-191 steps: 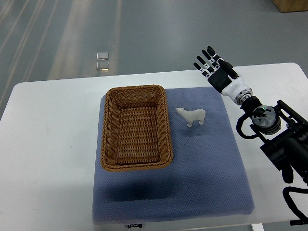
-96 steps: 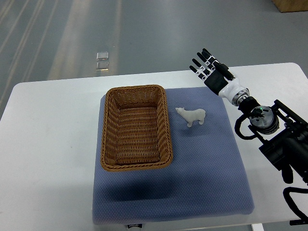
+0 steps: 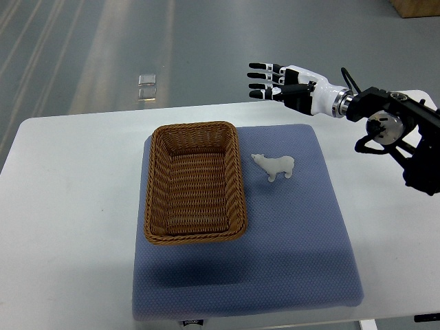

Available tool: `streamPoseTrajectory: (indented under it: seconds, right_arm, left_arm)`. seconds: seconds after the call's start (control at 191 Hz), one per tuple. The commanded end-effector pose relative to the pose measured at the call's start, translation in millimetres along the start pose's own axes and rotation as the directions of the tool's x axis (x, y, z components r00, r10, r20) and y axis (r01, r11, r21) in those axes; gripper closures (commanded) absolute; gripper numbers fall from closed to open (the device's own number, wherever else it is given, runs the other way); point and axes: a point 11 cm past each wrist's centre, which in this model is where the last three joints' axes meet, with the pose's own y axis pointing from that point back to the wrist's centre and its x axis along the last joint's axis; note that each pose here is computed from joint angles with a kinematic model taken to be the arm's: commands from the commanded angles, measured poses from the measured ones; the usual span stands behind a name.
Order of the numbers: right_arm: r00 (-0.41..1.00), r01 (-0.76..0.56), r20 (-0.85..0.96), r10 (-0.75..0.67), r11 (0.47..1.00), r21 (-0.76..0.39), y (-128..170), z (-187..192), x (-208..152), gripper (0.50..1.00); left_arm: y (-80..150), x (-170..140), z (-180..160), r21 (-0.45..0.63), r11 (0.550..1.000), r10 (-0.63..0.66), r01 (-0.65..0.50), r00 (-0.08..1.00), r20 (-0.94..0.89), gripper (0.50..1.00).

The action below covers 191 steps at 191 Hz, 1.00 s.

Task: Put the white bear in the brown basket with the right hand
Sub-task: 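Move the right hand over the white polar bear and lower it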

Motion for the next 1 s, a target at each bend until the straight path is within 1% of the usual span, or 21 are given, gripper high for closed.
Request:
streamPoseTrajectory:
  seconds: [0.0, 0.021, 0.073, 0.078, 0.12, 0.167, 0.173, 0.272, 0.34, 0.392, 0.471, 0.596, 0.722, 0.795, 0.873, 0.993]
  right_arm:
    - [0.966, 0.021, -0.253, -0.053, 0.991, -0.13, 6.3, -25.9, 0.6, 0.574]
    - [0.95, 0.018, -0.305, -0.067, 0.987, -0.16, 6.6, -30.1, 1.0, 0.574]
    - [0.95, 0.018, -0.306, -0.067, 0.987, -0.161, 6.6, -30.1, 1.0, 0.574]
    - [0.896, 0.001, -0.431, -0.107, 0.971, -0.239, 7.0, -39.6, 1.4, 0.574]
    - [0.841, -0.024, -0.522, -0.14, 0.955, -0.296, 6.5, -47.6, 1.2, 0.574]
    - [0.841, -0.024, -0.522, -0.14, 0.955, -0.296, 6.5, -47.6, 1.2, 0.574]
    - [0.774, -0.063, -0.608, -0.175, 0.934, -0.35, 6.9, -58.0, 2.0, 0.574]
    - [0.677, -0.141, -0.696, -0.239, 0.886, -0.442, 7.9, -63.6, 3.0, 0.574]
    - [0.624, -0.186, -0.734, -0.27, 0.861, -0.474, 7.7, -70.1, 1.2, 0.574]
    - [0.596, -0.185, -0.745, -0.3, 0.852, -0.49, 4.2, -71.0, -7.8, 0.574]
    - [0.589, -0.161, -0.743, -0.319, 0.854, -0.494, 0.9, -69.8, -18.0, 0.574]
    - [0.596, -0.153, -0.738, -0.316, 0.858, -0.49, -4.0, -62.9, -23.3, 0.574]
    - [0.629, -0.149, -0.716, -0.302, 0.857, -0.493, -7.3, -44.2, -24.6, 0.579]
    - [0.655, -0.146, -0.693, -0.301, 0.85, -0.507, -7.9, -21.1, -24.0, 0.579]
    - [0.669, -0.142, -0.678, -0.305, 0.843, -0.518, -8.9, -5.1, -25.8, 0.581]
    - [0.685, -0.138, -0.663, -0.304, 0.839, -0.527, -9.0, 11.0, -26.9, 0.585]
  left_arm:
    - [0.0, -0.1, 0.0, 0.0, 1.0, -0.001, 0.001, 1.0, 0.0, 0.5]
    - [0.0, -0.1, 0.0, 0.0, 1.0, -0.001, 0.001, 1.0, 0.0, 0.5]
    - [0.0, -0.1, 0.0, 0.0, 1.0, -0.001, 0.001, 1.0, 0.0, 0.5]
    - [0.0, -0.1, 0.0, 0.0, 1.0, -0.001, 0.001, 1.0, 0.0, 0.5]
    - [0.0, -0.3, 0.0, 0.0, 1.0, -0.003, 0.003, 1.0, 0.0, 0.5]
    - [0.0, -0.3, 0.0, 0.0, 1.0, -0.003, 0.003, 1.0, 0.0, 0.5]
    - [0.0, -0.8, -0.1, 0.0, 1.0, -0.004, 0.004, 1.0, 0.001, 0.5]
    - [0.0, -1.0, -0.1, 0.0, 1.0, -0.006, 0.006, 1.0, 0.001, 0.5]
    - [0.1, -2.1, -0.1, 0.0, 1.0, -0.009, 0.009, 1.0, 0.001, 0.5]
    - [0.1, -3.1, 0.0, 0.0, 1.0, -0.012, 0.012, 1.0, 0.003, 0.5]
    - [0.2, -4.7, 0.0, 0.0, 1.0, -0.016, 0.016, 1.0, 0.003, 0.5]
    - [0.2, -5.9, 0.0, 0.0, 1.0, -0.021, 0.021, 1.0, 0.001, 0.5]
    - [0.5, -9.7, -0.9, 0.001, 0.999, -0.032, 0.032, 0.999, -0.001, 0.5]
    - [0.5, -10.8, -1.0, 0.002, 0.999, -0.035, 0.035, 0.999, 0.001, 0.5]
    - [0.5, -10.8, -0.9, 0.001, 0.999, -0.035, 0.035, 0.999, -0.001, 0.5]
    - [0.5, -10.8, -0.9, 0.001, 0.999, -0.035, 0.035, 0.999, -0.001, 0.5]
